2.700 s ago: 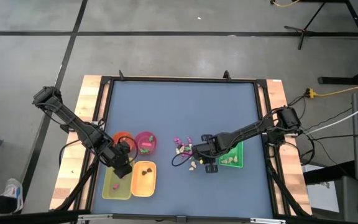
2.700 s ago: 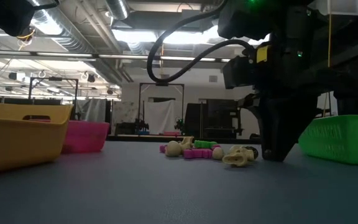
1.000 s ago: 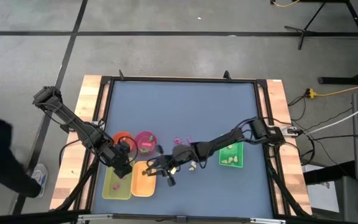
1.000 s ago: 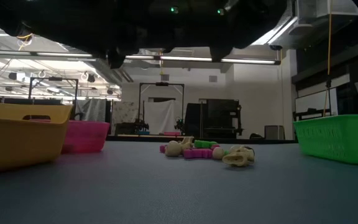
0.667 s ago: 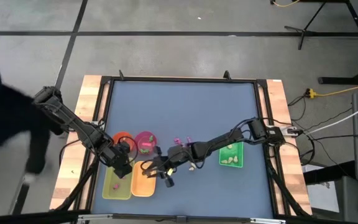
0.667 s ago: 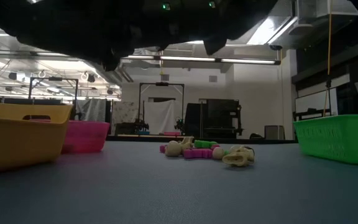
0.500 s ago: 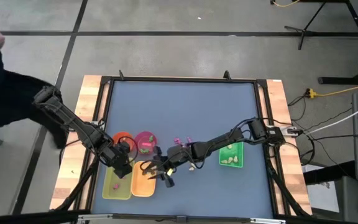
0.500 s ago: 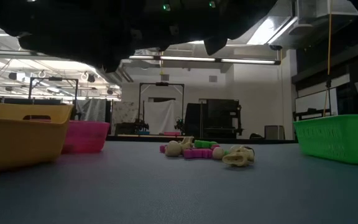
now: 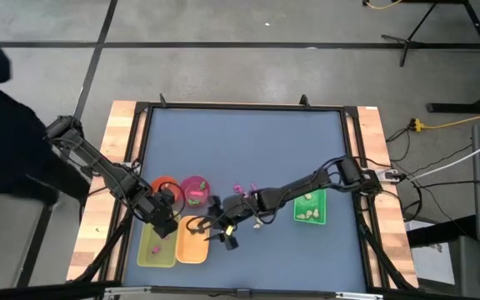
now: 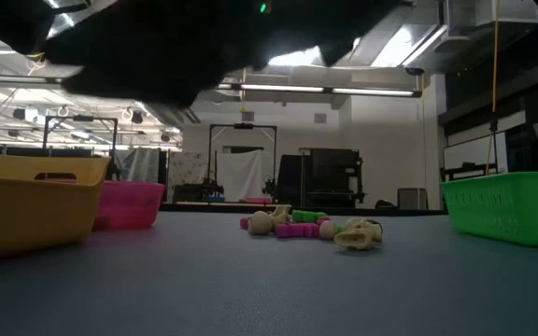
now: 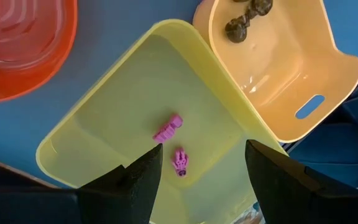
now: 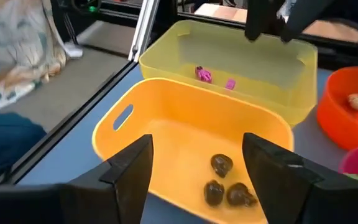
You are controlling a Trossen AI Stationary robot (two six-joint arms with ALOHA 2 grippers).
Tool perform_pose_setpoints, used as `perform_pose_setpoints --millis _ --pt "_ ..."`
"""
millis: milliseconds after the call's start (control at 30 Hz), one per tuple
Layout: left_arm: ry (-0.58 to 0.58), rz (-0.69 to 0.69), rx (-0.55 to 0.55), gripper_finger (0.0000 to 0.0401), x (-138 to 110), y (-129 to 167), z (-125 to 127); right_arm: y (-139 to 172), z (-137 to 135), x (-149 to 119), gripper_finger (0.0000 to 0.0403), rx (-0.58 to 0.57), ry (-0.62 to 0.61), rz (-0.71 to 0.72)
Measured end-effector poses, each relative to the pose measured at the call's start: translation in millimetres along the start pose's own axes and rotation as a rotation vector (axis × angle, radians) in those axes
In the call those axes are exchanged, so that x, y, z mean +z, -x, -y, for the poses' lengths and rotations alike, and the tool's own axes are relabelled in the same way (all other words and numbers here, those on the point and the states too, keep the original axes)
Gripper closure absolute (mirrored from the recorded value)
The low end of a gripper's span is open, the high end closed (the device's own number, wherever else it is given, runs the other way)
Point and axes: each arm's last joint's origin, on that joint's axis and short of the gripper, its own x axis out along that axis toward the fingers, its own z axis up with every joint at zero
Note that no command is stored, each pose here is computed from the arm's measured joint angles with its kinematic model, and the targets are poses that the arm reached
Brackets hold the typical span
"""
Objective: Sort Halloween decoration
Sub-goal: Put white skull toy into the green bin
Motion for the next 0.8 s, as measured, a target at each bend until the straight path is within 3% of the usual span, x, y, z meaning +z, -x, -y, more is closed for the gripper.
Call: perform_pose_setpoints --millis 333,567,800 --pt "0.0 0.001 0.0 0.0189 0.0 0.0 0.0 46.1 -5.2 17.3 0.0159 -0.058 0.072 -0.296" --pt "0.0 0.01 0.001 0.0189 0.2 -0.1 -0.1 67.0 1.9 -4.4 0.0159 -0.144 0.197 -0.636" --pt "0.0 0.021 0.001 0.0189 0.6 0.0 -0.1 83.7 35.1 -22.6 0.0159 -0.18 0.114 -0.808"
